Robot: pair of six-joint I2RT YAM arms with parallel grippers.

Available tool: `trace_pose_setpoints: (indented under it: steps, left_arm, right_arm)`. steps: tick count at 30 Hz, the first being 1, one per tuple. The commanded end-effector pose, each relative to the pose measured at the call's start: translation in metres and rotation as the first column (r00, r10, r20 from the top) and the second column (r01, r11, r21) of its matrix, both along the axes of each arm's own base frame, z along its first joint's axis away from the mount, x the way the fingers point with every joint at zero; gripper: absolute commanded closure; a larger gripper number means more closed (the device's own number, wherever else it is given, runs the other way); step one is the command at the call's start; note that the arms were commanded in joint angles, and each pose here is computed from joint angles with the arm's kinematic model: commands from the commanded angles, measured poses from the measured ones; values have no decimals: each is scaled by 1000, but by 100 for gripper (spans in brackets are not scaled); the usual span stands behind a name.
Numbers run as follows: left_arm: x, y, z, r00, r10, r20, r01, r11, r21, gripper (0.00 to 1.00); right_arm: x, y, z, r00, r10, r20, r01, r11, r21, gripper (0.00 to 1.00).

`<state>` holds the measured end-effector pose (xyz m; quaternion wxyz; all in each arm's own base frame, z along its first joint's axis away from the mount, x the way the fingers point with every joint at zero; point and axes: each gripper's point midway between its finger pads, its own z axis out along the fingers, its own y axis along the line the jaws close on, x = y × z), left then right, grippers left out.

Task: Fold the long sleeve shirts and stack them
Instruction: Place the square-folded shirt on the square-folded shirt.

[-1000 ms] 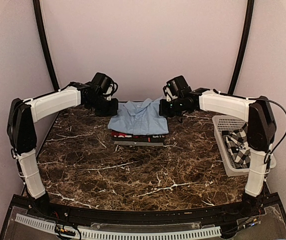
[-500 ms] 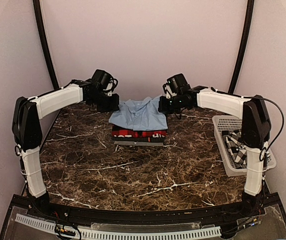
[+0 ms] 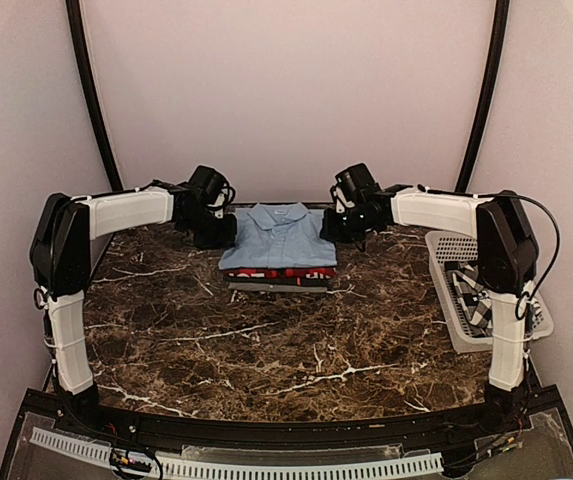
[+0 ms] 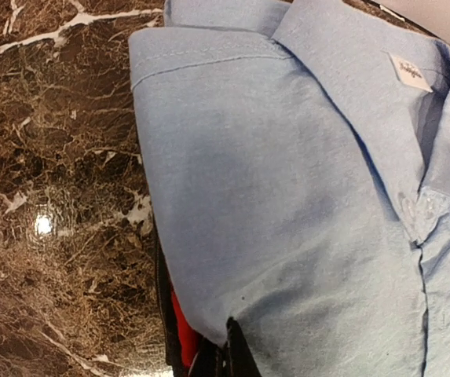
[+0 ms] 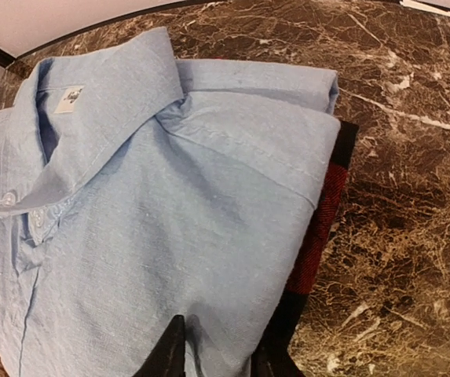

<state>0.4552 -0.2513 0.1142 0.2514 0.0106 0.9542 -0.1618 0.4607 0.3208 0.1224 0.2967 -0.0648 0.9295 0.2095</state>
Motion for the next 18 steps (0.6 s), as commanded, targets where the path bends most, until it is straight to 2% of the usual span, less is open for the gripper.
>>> trace_pose_setpoints:
  steps: [1, 3, 6, 9, 13, 18]
  left_arm:
    - [-3, 0, -1, 1000, 5, -4, -5, 1000, -15, 100]
    - [-3, 1, 2, 1000, 9, 1, -9, 1000, -14, 96]
    - [-4, 4, 10, 1000, 19, 14, -19, 1000, -8, 86]
    - [-6, 10, 15, 999, 35, 28, -35, 999, 3, 77]
    - [-8, 16, 21, 997, 53, 47, -54, 998, 14, 72]
    - [-9, 23, 27, 995, 74, 69, -76, 997, 26, 70]
  right_arm:
    - [0, -11, 24, 999, -20, 45, 21, 1000, -19, 67]
    - [-4, -18, 37, 997, -34, 63, 36, 999, -38, 60]
    - [-19, -19, 58, 995, -30, 95, 34, 999, -40, 58]
    - [-38, -15, 71, 993, -26, 119, 31, 999, -41, 63]
    - [-66, 7, 76, 991, 20, 133, -18, 1000, -15, 73]
    - [-87, 23, 45, 996, 54, 73, -54, 999, -6, 76]
